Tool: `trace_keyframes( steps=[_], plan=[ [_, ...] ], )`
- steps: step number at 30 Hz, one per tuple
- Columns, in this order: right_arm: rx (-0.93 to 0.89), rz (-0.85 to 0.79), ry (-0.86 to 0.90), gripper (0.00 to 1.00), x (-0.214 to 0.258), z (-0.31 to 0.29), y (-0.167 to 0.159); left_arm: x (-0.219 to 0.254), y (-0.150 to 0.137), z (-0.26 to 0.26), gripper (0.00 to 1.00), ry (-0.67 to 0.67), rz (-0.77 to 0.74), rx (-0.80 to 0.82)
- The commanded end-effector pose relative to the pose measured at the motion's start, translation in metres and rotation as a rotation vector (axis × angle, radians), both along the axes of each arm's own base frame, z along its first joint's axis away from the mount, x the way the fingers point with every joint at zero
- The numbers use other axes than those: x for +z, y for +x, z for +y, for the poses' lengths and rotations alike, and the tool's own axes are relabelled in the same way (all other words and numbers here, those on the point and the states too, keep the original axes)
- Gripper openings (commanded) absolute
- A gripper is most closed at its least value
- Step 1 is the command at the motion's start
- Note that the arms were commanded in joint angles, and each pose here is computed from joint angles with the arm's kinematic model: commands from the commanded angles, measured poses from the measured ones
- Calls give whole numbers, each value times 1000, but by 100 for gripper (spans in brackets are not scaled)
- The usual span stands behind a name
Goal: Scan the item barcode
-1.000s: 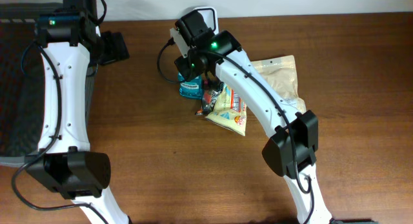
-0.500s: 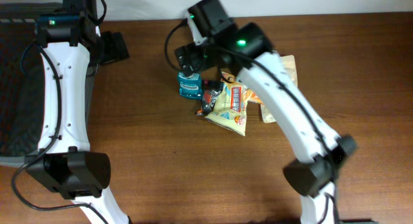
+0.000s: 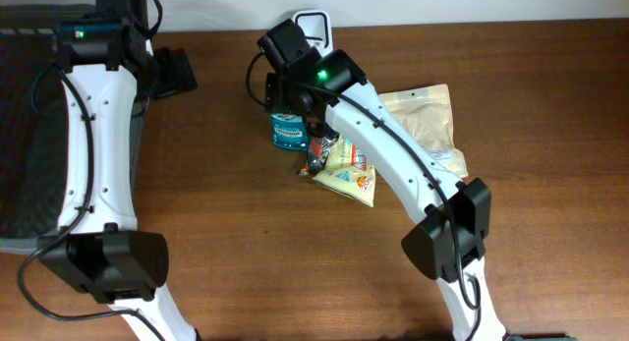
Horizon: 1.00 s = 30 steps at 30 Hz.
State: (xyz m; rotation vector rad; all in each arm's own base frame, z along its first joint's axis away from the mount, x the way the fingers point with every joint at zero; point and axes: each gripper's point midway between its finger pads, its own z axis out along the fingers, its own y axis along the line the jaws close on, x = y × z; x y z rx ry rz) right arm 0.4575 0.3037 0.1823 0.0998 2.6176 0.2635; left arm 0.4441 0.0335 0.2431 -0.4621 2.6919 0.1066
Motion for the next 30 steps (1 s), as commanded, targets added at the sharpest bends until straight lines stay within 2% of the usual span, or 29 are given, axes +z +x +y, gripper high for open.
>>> trace_keyframes(
  steps=[1, 6, 7, 8, 13, 15, 18, 25, 30],
  plan=[
    [-5, -7, -26, 78, -15, 15, -3, -3, 1, 0, 99, 0, 5, 8],
    [-34, -48, -122, 75, -28, 13, 0, -3, 1, 0, 99, 0, 5, 8],
    [-35, -49, -122, 66, -28, 13, 0, -3, 1, 0, 99, 0, 5, 8],
    [-36, -51, -125, 51, -28, 12, 1, -3, 1, 0, 99, 0, 5, 8],
    [-39, -48, -135, 40, -32, 12, 1, -3, 1, 0, 99, 0, 5, 8],
    [-39, -46, -138, 40, -34, 11, 2, -3, 1, 0, 99, 0, 6, 8],
    [-35, -53, -153, 28, -34, 10, 3, -3, 1, 0, 99, 0, 5, 8],
    [196, -175, -252, 27, -20, 22, 21, -3, 1, 0, 99, 0, 5, 8],
    [186, -180, -262, 30, -19, 19, 23, -3, 1, 0, 99, 0, 5, 8]
  ],
)
